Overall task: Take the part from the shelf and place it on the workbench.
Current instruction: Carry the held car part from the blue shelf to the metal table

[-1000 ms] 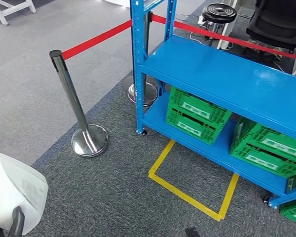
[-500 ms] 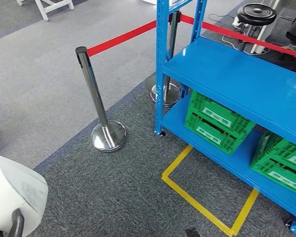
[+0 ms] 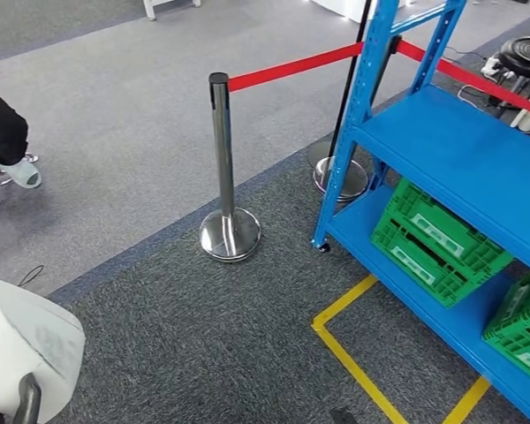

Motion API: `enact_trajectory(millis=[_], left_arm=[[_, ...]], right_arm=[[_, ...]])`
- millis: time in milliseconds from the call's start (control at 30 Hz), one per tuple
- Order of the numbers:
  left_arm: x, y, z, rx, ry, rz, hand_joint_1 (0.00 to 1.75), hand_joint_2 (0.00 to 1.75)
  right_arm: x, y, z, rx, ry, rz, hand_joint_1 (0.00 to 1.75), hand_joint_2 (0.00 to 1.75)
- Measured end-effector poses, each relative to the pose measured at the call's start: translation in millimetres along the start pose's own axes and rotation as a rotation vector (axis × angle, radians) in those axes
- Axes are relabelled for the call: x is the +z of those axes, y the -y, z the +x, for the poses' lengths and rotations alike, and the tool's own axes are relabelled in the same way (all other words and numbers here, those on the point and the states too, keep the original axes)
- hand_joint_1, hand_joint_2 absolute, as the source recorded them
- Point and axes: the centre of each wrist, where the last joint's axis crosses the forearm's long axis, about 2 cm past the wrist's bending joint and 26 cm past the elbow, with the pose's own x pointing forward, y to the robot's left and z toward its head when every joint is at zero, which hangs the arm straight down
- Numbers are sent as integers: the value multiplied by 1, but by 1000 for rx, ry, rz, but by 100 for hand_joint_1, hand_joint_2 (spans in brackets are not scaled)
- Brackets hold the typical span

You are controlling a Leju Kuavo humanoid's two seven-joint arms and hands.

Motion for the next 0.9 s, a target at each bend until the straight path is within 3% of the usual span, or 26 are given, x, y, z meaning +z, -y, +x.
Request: enact_trajectory(millis=[900], left_arm=[[-1, 1, 0, 16, 3, 4, 175, 175]], right_arm=[[0, 0, -1, -3, 2, -3, 0, 0]])
